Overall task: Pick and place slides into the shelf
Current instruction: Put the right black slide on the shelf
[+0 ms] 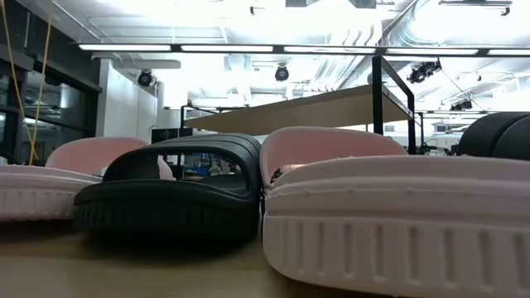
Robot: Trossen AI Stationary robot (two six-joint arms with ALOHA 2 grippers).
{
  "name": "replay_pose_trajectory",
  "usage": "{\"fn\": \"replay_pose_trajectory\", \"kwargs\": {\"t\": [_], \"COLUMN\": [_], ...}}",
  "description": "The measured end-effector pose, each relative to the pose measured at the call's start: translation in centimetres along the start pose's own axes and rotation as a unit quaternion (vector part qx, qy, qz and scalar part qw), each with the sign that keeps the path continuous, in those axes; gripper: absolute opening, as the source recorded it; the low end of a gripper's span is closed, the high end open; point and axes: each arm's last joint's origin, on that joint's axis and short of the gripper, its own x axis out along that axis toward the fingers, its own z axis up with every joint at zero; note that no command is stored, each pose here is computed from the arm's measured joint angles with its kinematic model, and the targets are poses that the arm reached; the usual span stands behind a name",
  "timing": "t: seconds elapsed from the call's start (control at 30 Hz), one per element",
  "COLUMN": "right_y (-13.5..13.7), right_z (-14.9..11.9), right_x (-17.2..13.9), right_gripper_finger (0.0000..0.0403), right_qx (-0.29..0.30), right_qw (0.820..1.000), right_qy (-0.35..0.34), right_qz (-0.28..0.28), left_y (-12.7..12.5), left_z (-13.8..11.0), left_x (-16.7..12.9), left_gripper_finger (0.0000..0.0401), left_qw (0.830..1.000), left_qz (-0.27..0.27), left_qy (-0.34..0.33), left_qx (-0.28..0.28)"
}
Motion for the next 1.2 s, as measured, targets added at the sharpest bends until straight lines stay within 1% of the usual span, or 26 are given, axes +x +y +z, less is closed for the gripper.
{"fn": "replay_pose_trajectory", "kwargs": {"t": [0.1, 0.23, 0.4, 0.5, 0.63, 0.87, 0.97, 1.1, 1.2], "right_y": [0.9, 2.0, 3.3, 4.0, 4.6, 5.4, 5.9, 6.3, 7.1], "right_z": [0.7, 1.5, 2.3, 2.6, 2.6, 2.7, 2.8, 2.4, 2.1], "right_x": [1.1, 2.5, 4.3, 5.4, 6.5, 8.3, 9.1, 10.3, 11.1], "right_gripper_finger": [0.0, 0.0, 0.0, 0.0, 0.0, 0.0, 0.0, 0.0, 0.0], "right_qx": [-0.015, -0.03, -0.065, -0.074, -0.083, -0.092, -0.093, -0.095, -0.112], "right_qw": [0.999, 0.996, 0.989, 0.985, 0.977, 0.968, 0.964, 0.956, 0.95], "right_qy": [0.039, 0.082, 0.131, 0.153, 0.193, 0.228, 0.243, 0.275, 0.291], "right_qz": [-0.012, -0.028, -0.031, -0.034, -0.038, -0.053, -0.049, -0.044, -0.03], "left_y": [-0.7, -1.5, -2.5, -3.0, -3.6, -4.0, -4.3, -5.0, -5.6], "left_z": [0.8, 1.6, 2.9, 3.7, 4.3, 4.4, 4.4, 5.0, 5.4], "left_x": [0.5, 0.9, 1.2, 1.2, 1.4, 2.4, 3.3, 4.4, 5.2], "left_gripper_finger": [0.0001, 0.0001, 0.0001, 0.0001, 0.0001, 0.0001, 0.0001, 0.0001, 0.0001], "left_qw": [0.999, 0.997, 0.996, 0.995, 0.994, 0.985, 0.983, 0.981, 0.978], "left_qz": [0.018, 0.041, 0.049, 0.048, 0.047, 0.082, 0.09, 0.087, 0.084], "left_qy": [0.024, 0.051, 0.044, 0.032, 0.032, 0.086, 0.1, 0.1, 0.099], "left_qx": [0.026, 0.042, 0.063, 0.077, 0.097, 0.122, 0.127, 0.142, 0.16]}}
